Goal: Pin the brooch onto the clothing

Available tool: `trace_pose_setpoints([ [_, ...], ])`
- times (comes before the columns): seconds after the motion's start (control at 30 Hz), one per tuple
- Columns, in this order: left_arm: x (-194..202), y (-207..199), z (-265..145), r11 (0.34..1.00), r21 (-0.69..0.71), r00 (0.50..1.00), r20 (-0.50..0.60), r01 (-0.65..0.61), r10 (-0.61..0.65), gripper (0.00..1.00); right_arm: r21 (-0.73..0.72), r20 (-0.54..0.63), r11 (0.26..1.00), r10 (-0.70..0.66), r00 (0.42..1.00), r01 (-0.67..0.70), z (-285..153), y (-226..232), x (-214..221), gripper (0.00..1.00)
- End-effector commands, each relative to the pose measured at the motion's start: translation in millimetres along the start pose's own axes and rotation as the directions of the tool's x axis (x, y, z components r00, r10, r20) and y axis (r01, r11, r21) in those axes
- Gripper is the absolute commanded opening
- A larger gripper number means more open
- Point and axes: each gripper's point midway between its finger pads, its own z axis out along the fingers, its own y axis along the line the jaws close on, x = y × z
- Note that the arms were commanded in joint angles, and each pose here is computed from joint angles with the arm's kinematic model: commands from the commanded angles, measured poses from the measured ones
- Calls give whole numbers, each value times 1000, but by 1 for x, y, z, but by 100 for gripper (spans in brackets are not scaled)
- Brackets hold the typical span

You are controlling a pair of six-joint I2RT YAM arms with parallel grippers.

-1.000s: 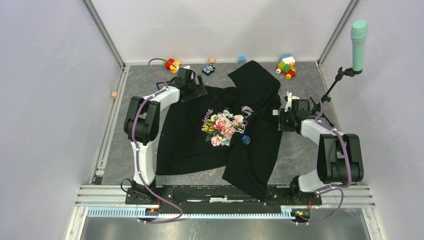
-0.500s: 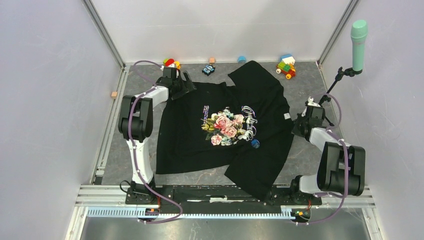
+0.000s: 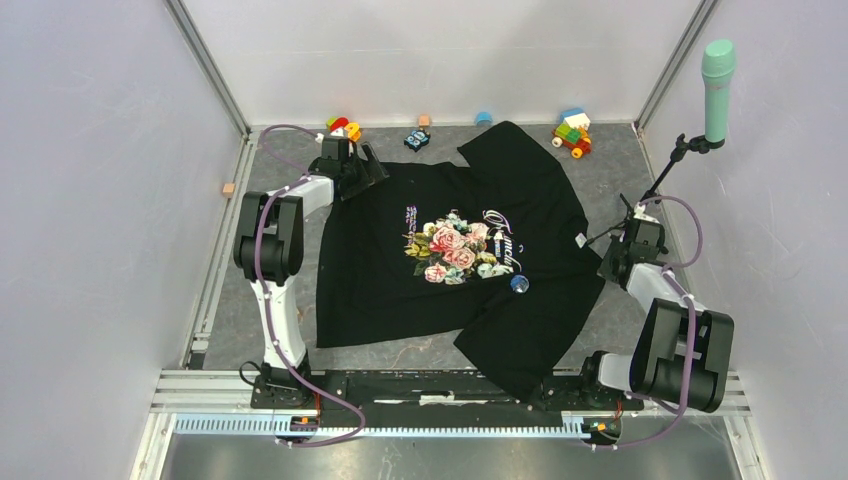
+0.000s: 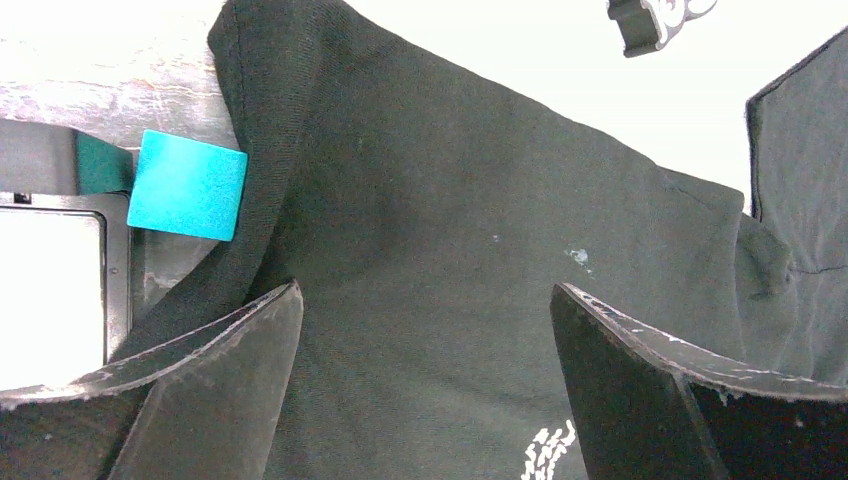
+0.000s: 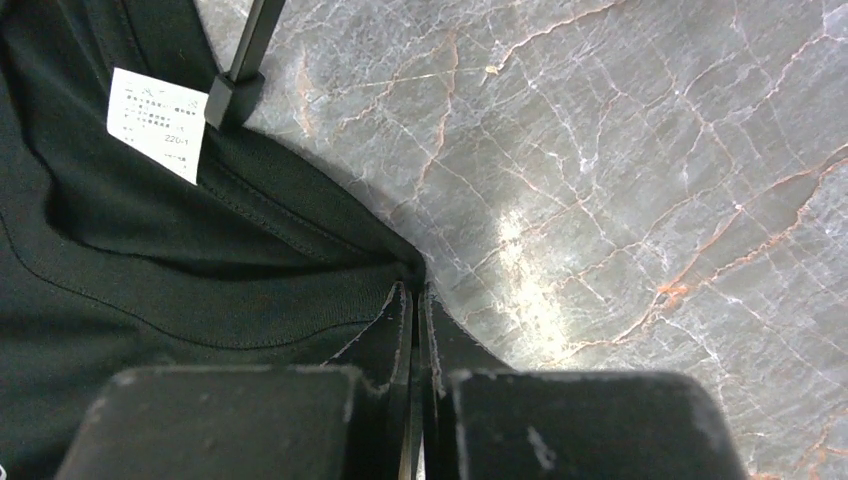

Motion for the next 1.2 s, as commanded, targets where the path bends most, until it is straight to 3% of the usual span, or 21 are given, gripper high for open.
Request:
trace_pose_setpoints([
  [0.0, -2, 4, -8, 1000, -20, 1000, -18, 20, -20, 100, 0, 17, 999, -39, 999, 39, -12, -3, -15, 7],
  [0.1, -14, -21, -16, 999, 50, 1000, -17, -5, 6, 100, -109, 49, 992, -60, 997, 65, -23, 16, -26, 30],
  [0.27, -35, -66, -46, 986, 137, 995, 23, -98, 96, 100, -245, 119, 958, -124, 985, 150, -48, 47, -40, 51],
  [0.43, -30, -114, -94, 953, 218, 977, 72, -211, 200, 100, -359, 151, 898, -213, 965, 254, -71, 90, -38, 54],
  [0.63, 53, -153, -153, 889, 336, 948, 35, -310, 318, 100, -525, 173, 784, -284, 943, 332, -103, 151, -4, 55],
  [0.83, 136, -135, -177, 888, 413, 961, -90, -203, 262, 100, -660, 126, 664, -365, 923, 352, -129, 188, 74, 57],
  [1.0, 162, -110, -182, 898, 391, 951, -142, -201, 274, 100, -741, 100, 571, -425, 900, 352, -159, 211, 140, 55],
  [1.17, 167, -93, -179, 916, 366, 958, -162, -166, 238, 100, -687, 130, 588, -480, 868, 428, -166, 224, 174, 53],
])
